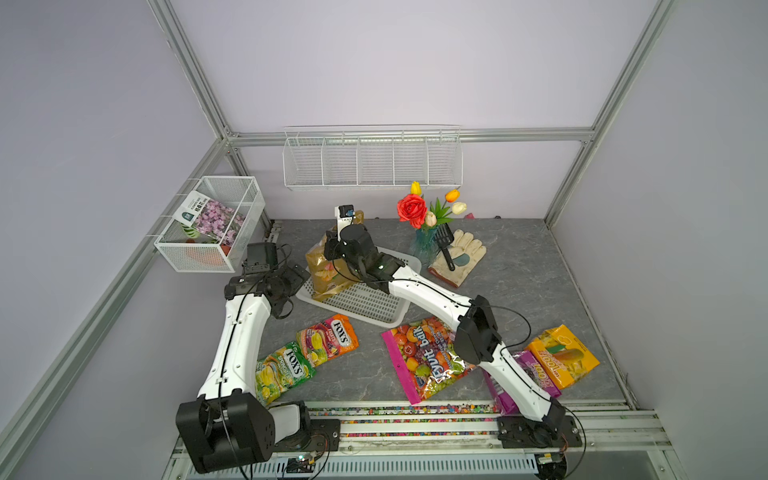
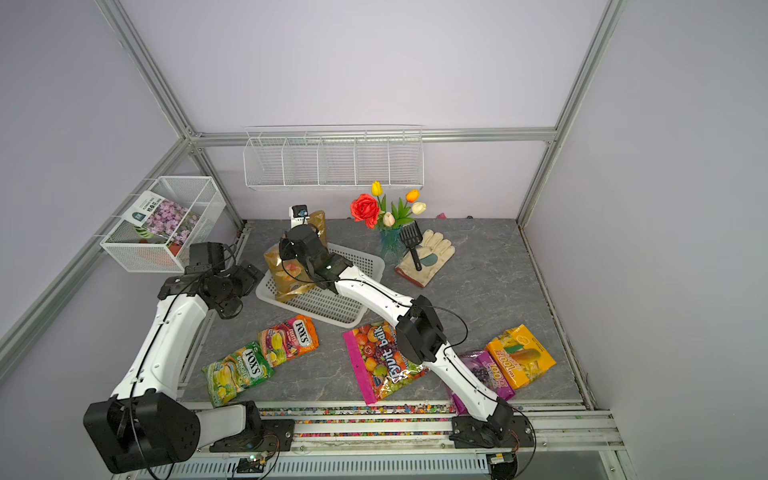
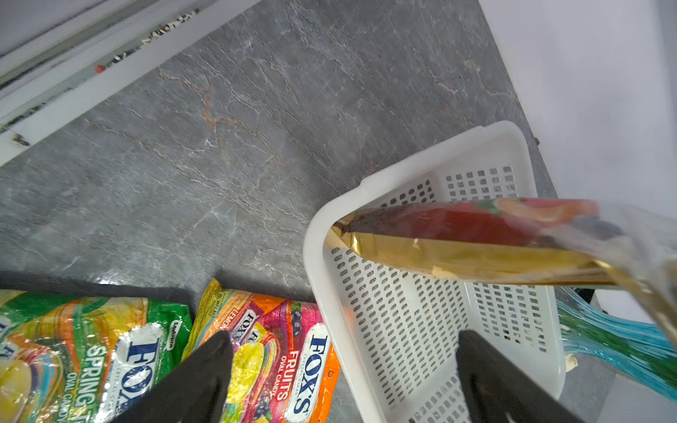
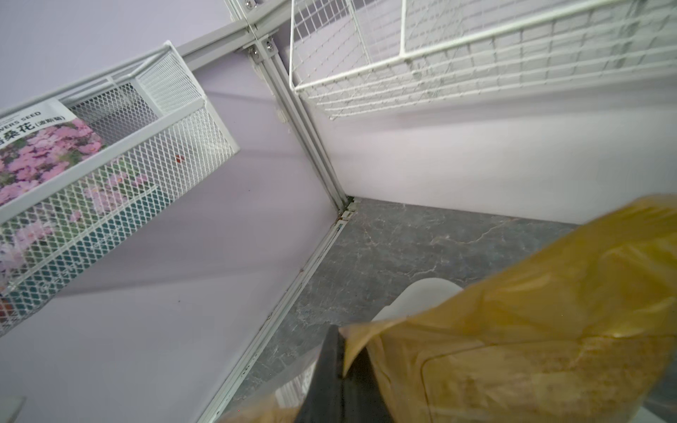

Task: Put the candies in the basket
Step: Move the basket to the center of the board.

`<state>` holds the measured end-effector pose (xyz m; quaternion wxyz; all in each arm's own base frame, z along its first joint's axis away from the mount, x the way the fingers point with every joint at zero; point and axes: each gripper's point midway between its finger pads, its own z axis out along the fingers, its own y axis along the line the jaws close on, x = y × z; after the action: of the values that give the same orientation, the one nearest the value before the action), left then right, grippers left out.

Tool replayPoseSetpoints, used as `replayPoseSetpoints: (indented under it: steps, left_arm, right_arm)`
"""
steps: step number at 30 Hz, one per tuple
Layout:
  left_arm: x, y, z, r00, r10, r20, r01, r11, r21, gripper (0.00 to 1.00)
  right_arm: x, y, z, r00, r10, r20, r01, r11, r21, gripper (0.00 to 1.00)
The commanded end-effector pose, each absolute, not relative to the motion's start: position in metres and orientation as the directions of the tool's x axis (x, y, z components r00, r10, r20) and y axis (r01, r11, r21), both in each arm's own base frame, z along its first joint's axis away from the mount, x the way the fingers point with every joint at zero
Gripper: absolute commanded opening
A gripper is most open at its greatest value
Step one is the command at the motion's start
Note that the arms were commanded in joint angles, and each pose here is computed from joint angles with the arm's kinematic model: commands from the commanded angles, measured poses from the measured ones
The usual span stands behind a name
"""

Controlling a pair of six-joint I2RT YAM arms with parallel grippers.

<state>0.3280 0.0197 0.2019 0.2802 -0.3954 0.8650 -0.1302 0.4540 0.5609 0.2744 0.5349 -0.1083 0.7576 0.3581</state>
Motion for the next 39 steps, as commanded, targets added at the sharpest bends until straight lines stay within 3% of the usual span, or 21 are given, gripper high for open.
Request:
replayPoseSetpoints:
  steps: [1,7,11,18,24,30,39]
  left_arm:
    - [0.324,0.031,0.213,-0.481,-0.767,-0.424,-0.627,0.639,-0.446,0.98]
    - [0.331,0.035,0.220,-0.465,-0.768,-0.440,-0.612,0.638,-0.467,0.97]
    - [0.343,0.026,0.231,-0.502,-0.734,-0.457,-0.534,0.679,-0.504,0.97]
    - [0.354,0.010,0.236,-0.564,-0.682,-0.465,-0.428,0.724,-0.541,0.98]
    - [0.371,-0.015,0.240,-0.640,-0.608,-0.470,-0.271,0.750,-0.603,0.97]
    - [0.386,-0.043,0.227,-0.722,-0.575,-0.385,-0.191,0.701,-0.687,0.94]
    - [0.399,-0.087,0.209,-0.817,-0.421,-0.394,-0.101,0.777,-0.622,0.89]
  right_arm:
    - [0.433,0.560,0.387,-0.372,0.457,-0.808,-0.639,0.505,0.580,0.00]
    - [0.416,0.557,0.407,-0.454,0.440,-0.775,-0.652,0.429,0.625,0.00]
    - [0.404,0.550,0.389,-0.514,0.356,-0.780,-0.635,0.453,0.625,0.00]
    - [0.389,0.507,0.294,-0.628,0.201,-0.752,-0.524,0.605,0.599,0.00]
    - [0.367,0.465,0.259,-0.699,0.127,-0.704,-0.436,0.705,0.559,0.00]
    - [0.352,0.420,0.211,-0.804,0.107,-0.585,-0.279,0.801,0.530,0.00]
    - [0.354,0.371,0.154,-0.882,0.121,-0.456,-0.102,0.894,0.436,0.00]
